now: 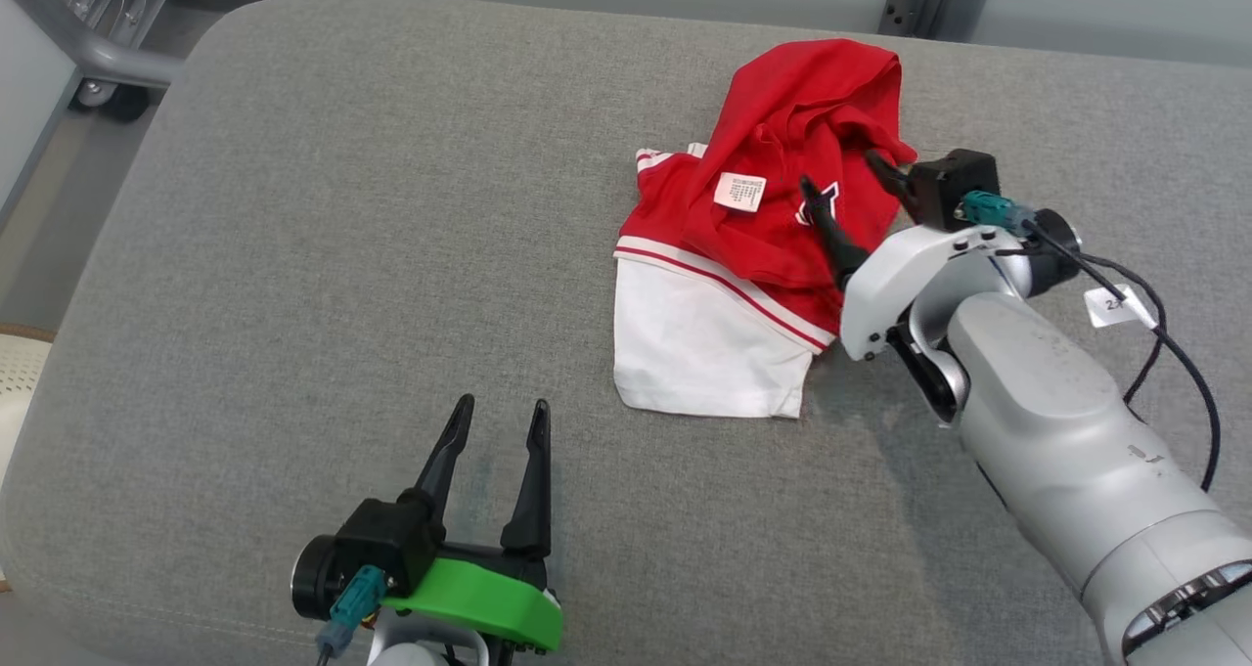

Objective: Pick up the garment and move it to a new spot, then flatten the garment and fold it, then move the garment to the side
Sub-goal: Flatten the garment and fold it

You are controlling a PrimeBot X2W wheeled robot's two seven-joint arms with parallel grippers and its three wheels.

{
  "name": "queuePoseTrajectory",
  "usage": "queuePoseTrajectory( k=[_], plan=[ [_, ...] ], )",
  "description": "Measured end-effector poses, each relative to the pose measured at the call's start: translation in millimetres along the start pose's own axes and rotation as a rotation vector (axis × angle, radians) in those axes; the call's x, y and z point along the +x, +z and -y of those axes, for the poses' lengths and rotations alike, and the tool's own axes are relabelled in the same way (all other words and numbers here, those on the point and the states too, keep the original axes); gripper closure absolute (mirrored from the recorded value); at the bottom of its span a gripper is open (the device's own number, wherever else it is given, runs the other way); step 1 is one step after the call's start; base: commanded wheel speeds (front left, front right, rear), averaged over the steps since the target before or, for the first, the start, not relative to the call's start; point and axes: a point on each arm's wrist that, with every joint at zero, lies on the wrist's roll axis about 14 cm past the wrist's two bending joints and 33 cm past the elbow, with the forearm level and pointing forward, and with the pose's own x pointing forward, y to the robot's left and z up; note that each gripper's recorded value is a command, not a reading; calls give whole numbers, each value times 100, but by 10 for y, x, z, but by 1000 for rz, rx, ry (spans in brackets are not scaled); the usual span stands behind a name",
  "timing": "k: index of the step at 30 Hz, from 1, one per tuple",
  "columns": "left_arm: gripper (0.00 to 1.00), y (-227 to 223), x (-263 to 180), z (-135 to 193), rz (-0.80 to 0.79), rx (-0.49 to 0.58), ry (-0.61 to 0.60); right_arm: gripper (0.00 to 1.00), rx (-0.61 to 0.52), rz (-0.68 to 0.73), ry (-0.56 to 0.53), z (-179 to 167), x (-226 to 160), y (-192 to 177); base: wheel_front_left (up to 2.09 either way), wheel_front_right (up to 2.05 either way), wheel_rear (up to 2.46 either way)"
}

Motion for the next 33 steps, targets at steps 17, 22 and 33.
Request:
queuePoseTrajectory(
  k=[17, 22, 33],
  plan=[
    [0, -36, -43, -197, -19, -16, 79, 7, -51, -141, 60, -125, 363, -360, 0, 0, 0],
    [0, -48, -51, -262, -26, -11, 104, 6, -68, -149, 66, -102, 516, -363, 0, 0, 0],
    [0, -112, -45, -323, -49, -9, 127, 100, -70, -161, 70, -95, 638, -431, 0, 0, 0]
  ],
)
